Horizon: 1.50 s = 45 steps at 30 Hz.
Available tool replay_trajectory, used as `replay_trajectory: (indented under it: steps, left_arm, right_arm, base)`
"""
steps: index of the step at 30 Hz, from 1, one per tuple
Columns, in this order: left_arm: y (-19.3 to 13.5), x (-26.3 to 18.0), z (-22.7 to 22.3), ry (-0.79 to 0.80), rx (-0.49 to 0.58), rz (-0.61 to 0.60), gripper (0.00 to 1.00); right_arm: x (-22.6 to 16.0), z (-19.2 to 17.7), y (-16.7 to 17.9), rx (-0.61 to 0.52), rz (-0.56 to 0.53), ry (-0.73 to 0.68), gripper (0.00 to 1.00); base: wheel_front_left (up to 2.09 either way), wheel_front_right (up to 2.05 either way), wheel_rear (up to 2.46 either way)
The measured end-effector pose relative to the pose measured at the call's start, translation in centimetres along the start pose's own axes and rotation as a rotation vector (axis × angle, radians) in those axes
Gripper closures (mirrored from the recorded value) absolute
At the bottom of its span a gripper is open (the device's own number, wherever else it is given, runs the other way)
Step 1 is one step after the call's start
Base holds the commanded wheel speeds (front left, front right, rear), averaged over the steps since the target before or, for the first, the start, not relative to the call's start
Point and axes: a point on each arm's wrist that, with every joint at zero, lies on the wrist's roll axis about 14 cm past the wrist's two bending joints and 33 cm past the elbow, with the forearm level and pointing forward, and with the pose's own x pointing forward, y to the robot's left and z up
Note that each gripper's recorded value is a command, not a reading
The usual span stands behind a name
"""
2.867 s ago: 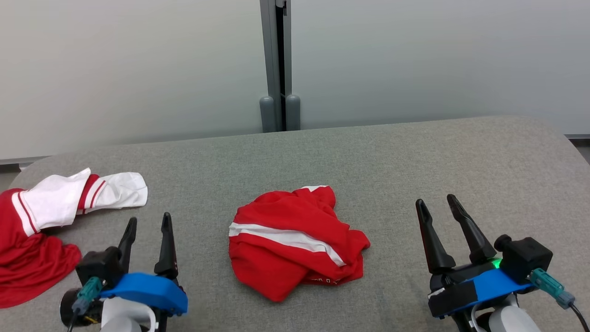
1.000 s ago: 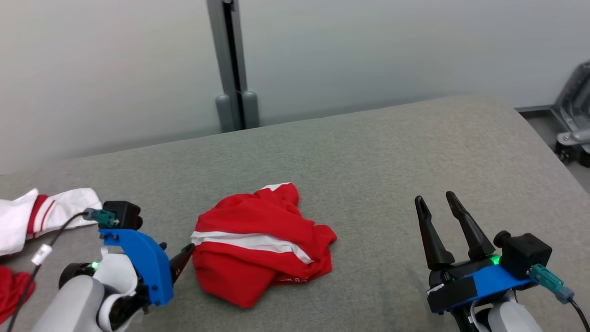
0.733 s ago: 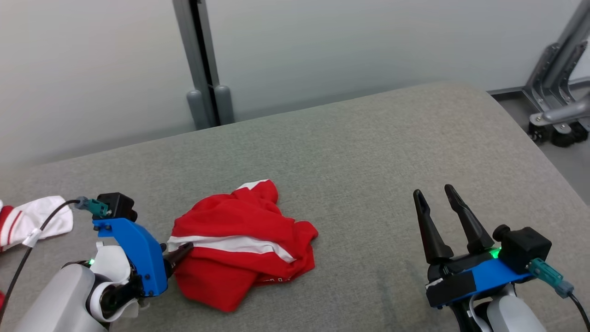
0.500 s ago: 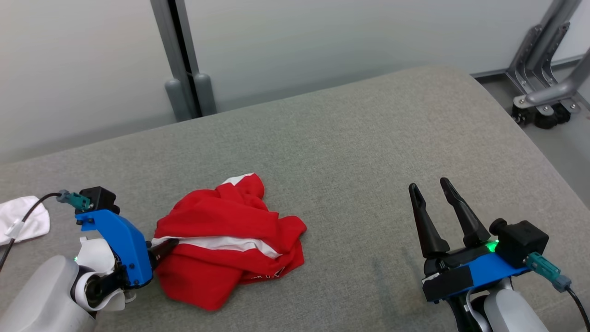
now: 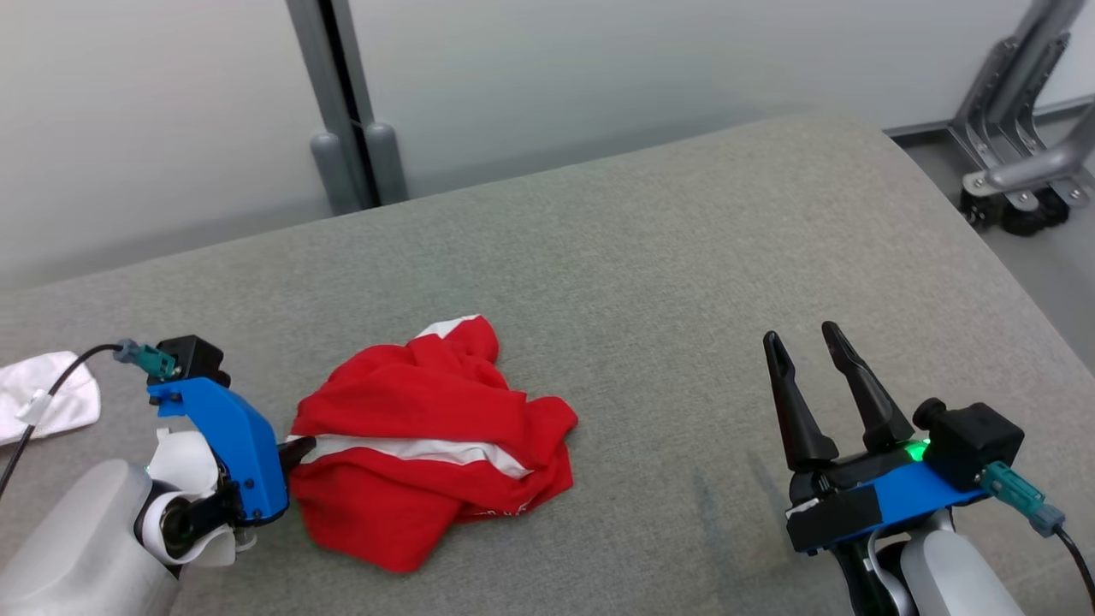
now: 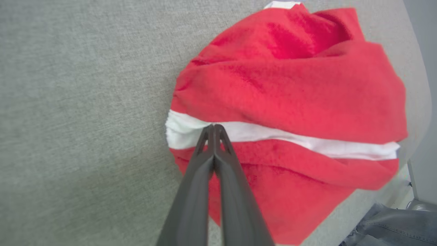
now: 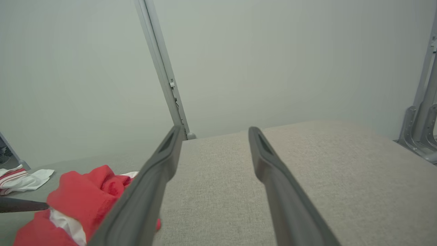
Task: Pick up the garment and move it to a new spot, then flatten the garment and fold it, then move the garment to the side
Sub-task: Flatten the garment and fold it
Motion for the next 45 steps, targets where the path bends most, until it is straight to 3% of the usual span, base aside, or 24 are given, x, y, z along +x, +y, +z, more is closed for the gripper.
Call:
replay_trajectory:
  steps: [9,10,11,30,31,33,45]
  left_arm:
    - [0.8,-4.1,0.4,-0.102,0.022,0.043,1.0]
    - [0.9,-4.1,0.3,-0.105,0.019,0.047,0.76]
    - [1.0,-4.0,0.0,-0.101,0.016,0.048,0.0]
    - [2.1,2.7,-1.0,0.081,-0.017,0.032,0.01]
    - [2.1,2.7,-1.0,0.083,-0.017,0.03,0.4]
    - [2.0,2.6,-1.0,0.085,-0.016,0.029,1.0]
    - [2.8,-3.2,0.9,-0.087,0.024,0.085,1.0]
  right_arm:
    - [0.5,0.4,3.0,0.025,0.086,-0.019,0.0]
    - [0.5,0.3,3.2,0.026,0.092,-0.016,0.0]
    - [0.6,0.2,3.4,0.027,0.096,-0.014,0.0]
    - [0.3,-0.7,-1.3,-0.002,-0.048,0.021,0.0]
    - [0.3,-0.7,-1.4,-0.002,-0.05,0.021,0.0]
    - [0.4,-0.6,-1.4,0.001,-0.051,0.017,0.0]
    - [0.6,0.3,1.8,0.028,0.04,-0.019,0.0]
  base:
    - [0.0,0.0,0.0]
    - [0.0,0.0,0.0]
    - [0.0,0.0,0.0]
    - [0.0,0.0,0.0]
    - [0.0,0.0,0.0]
    - [0.0,0.0,0.0]
    - [0.0,0.0,0.0]
